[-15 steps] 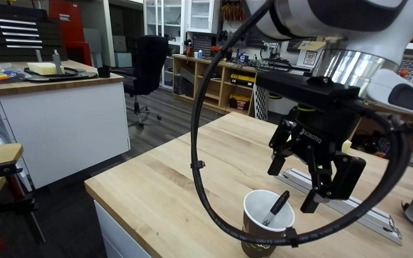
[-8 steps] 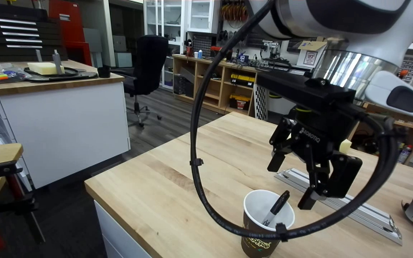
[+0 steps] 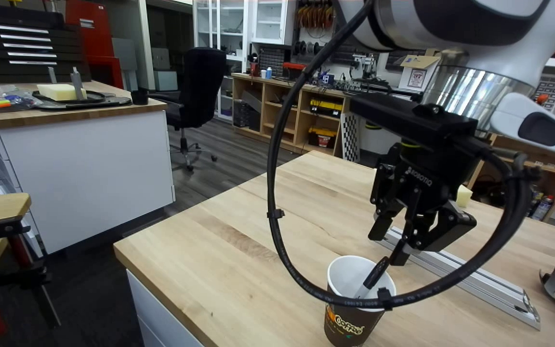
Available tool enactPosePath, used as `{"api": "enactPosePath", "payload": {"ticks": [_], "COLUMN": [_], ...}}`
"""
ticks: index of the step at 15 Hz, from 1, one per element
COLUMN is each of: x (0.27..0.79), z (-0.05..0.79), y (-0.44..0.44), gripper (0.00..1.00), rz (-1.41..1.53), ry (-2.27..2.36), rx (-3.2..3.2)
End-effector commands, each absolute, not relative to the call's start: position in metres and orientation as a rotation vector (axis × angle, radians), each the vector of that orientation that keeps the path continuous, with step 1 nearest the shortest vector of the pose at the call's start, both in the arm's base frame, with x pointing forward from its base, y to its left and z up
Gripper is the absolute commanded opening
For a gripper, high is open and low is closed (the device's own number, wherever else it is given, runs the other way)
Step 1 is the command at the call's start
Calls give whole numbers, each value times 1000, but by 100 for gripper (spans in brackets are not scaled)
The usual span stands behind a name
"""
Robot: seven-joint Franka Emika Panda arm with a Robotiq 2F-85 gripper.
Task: Take the black pen out of the brown cup
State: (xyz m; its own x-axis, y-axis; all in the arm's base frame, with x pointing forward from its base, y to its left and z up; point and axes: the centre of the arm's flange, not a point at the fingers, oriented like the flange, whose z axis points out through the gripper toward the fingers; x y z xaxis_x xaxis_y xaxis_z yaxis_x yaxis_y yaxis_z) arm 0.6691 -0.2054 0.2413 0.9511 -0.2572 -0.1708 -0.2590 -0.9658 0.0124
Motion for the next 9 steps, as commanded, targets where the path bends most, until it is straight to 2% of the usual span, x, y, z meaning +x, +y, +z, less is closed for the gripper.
{"api": "enactPosePath", "payload": {"ticks": [1, 2, 3, 4, 5, 6, 7, 8, 9], "x": [681, 681, 681, 681, 681, 681, 680, 680, 679], "z": [237, 235, 234, 231, 228, 226, 224, 221, 219], "y": [-207, -207, -207, -207, -208, -208, -208, -207, -207], "gripper": [50, 43, 43, 52, 67, 69, 66, 34, 34], "rz": [243, 244, 245, 248, 252, 256, 261, 266, 271], "ry": [396, 396, 396, 396, 397, 397, 397, 398, 398], "rx": [-3079, -3078, -3078, -3078, -3077, -3076, -3074, -3073, -3072]}}
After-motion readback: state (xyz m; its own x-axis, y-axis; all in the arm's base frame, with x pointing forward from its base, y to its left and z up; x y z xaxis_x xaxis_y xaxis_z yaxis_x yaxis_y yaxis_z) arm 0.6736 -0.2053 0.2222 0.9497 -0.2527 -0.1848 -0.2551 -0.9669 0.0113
